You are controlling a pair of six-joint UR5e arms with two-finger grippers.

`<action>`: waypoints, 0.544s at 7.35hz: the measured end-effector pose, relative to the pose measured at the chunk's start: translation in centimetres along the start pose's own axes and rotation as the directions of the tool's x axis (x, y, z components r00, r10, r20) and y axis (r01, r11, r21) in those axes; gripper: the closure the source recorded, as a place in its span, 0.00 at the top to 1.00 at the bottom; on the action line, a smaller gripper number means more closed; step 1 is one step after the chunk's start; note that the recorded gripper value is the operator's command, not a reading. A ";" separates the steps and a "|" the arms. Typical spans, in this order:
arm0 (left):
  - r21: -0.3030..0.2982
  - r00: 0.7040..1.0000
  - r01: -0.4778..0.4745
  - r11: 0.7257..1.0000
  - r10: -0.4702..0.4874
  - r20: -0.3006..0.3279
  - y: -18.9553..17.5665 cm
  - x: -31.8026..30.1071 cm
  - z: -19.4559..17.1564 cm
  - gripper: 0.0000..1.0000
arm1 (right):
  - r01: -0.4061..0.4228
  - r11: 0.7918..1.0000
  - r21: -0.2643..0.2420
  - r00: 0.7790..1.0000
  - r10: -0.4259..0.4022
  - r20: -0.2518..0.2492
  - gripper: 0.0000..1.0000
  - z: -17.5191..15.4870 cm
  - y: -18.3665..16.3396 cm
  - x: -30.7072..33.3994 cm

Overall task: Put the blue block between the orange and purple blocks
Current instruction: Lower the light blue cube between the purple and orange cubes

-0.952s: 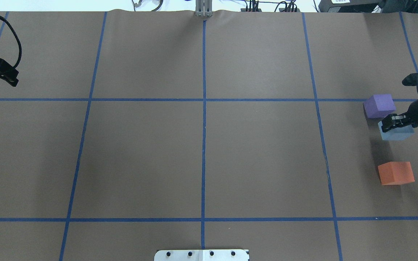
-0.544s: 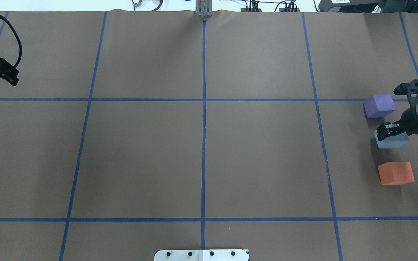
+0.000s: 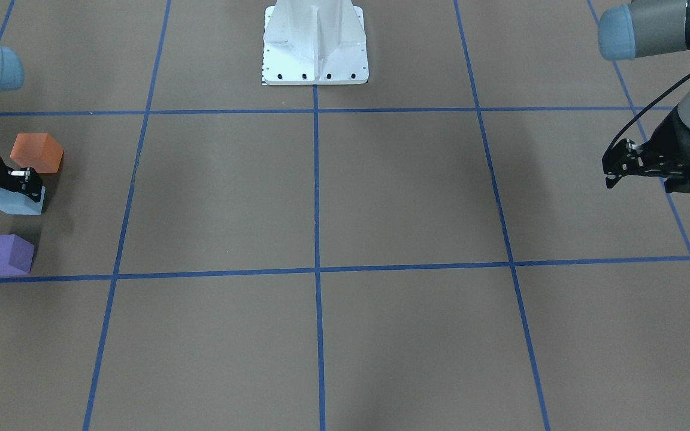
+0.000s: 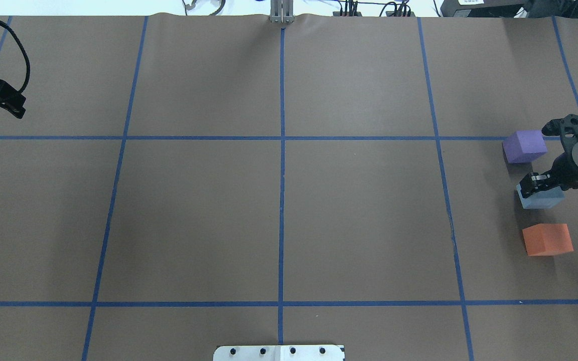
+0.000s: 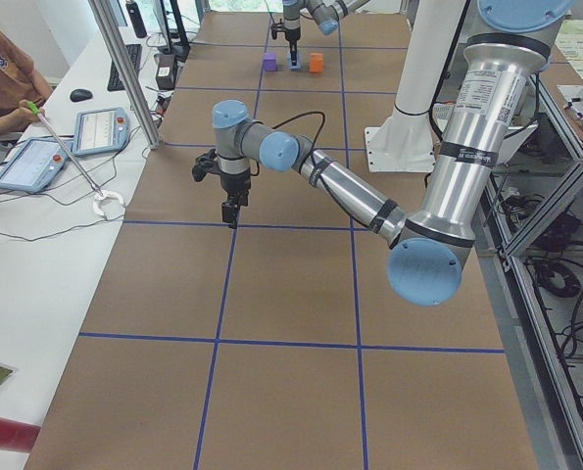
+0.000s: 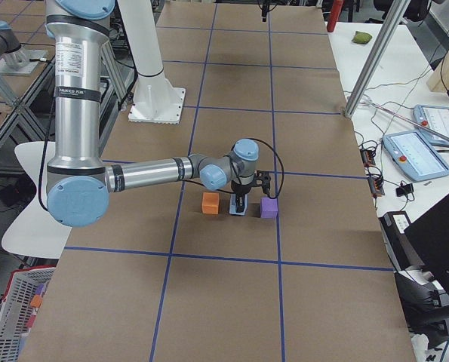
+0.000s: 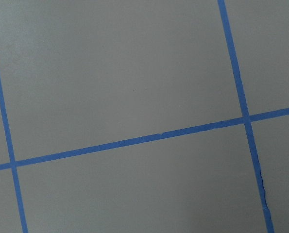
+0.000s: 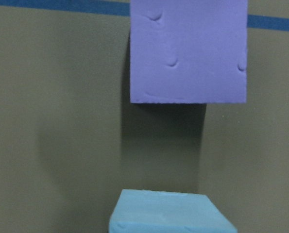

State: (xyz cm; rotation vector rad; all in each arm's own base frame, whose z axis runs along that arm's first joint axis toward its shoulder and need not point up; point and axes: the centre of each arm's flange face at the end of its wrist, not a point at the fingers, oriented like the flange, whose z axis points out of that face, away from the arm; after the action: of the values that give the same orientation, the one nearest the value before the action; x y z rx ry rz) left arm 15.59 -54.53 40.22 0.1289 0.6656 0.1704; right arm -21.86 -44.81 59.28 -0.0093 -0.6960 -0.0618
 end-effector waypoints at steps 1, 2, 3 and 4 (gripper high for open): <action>0.000 1.000 0.000 1.000 0.000 0.000 0.0 0.0 0.0 1.00 | 0.000 1.000 -0.001 1.000 0.000 0.001 1.00 0.1 -0.1 -0.1; -0.001 1.000 0.000 1.000 0.000 0.000 0.0 0.0 0.0 1.00 | -0.002 1.000 0.000 1.000 0.002 0.002 1.00 0.0 -0.2 -0.2; -0.001 1.000 0.000 1.000 0.000 0.000 0.0 0.0 0.0 1.00 | -0.007 1.000 0.001 1.000 0.007 0.003 1.00 0.0 -0.3 -0.2; 0.000 1.000 0.000 1.000 0.000 -0.002 0.0 0.1 0.0 1.00 | -0.009 1.000 0.004 1.000 0.009 0.004 1.00 -0.2 -0.3 -0.3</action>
State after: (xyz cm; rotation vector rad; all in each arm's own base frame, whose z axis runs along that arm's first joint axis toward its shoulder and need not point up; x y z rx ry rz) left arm 15.65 -54.51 40.15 0.1286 0.6675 0.1705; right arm -21.97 -45.10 58.97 -0.0084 -0.7002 -0.0513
